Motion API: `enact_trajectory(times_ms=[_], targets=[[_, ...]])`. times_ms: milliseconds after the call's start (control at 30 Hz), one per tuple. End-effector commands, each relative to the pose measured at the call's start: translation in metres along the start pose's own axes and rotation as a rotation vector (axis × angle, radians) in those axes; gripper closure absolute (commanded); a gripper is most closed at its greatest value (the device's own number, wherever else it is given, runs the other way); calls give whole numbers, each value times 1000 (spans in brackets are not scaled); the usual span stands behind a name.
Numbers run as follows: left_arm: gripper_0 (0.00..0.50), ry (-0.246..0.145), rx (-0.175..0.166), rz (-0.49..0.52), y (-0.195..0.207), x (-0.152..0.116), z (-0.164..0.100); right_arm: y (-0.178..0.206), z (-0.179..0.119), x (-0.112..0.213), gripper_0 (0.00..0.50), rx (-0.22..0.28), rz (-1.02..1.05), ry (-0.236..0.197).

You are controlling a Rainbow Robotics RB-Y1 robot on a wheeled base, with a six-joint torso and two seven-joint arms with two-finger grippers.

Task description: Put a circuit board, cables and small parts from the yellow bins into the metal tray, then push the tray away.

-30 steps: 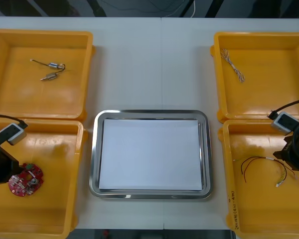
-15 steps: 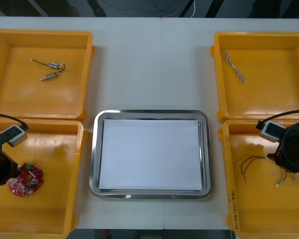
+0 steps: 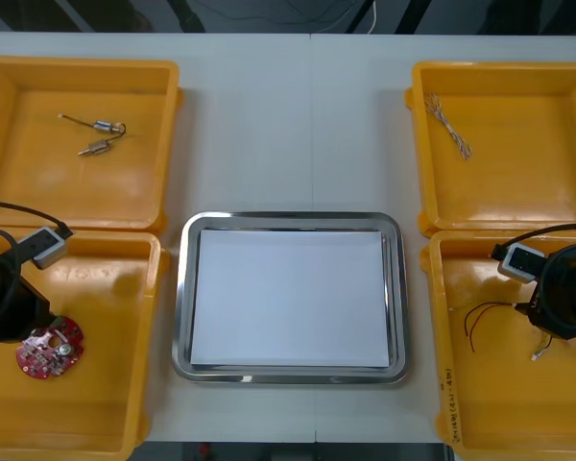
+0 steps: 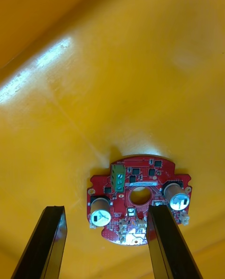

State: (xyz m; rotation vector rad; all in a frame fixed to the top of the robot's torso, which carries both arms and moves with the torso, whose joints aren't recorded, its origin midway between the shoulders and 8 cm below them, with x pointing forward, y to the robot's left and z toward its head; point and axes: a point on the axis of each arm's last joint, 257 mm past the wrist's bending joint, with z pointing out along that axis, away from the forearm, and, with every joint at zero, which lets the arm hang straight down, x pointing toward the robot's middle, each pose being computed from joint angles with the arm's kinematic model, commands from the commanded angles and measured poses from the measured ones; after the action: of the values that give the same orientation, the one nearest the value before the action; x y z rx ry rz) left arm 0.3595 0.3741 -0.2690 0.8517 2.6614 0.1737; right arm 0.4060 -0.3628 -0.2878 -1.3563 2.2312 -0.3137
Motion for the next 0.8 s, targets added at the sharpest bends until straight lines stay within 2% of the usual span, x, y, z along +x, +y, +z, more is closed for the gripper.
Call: enact_trajectory(times_ms=[33,167,500,800], targets=[[0,-36,-8,27,-2,-14,6,0,-3,3,0,-5,-61,8],[0,-50,-7,25,-2,-16,15,7,3,7,0,-21,-57,12],[0,-66,0,27,-6,-16,27,9,8,12,0,1,-79,2],[0,-70,-5,28,-5,-13,35,10,6,24,0,-3,-94,28]])
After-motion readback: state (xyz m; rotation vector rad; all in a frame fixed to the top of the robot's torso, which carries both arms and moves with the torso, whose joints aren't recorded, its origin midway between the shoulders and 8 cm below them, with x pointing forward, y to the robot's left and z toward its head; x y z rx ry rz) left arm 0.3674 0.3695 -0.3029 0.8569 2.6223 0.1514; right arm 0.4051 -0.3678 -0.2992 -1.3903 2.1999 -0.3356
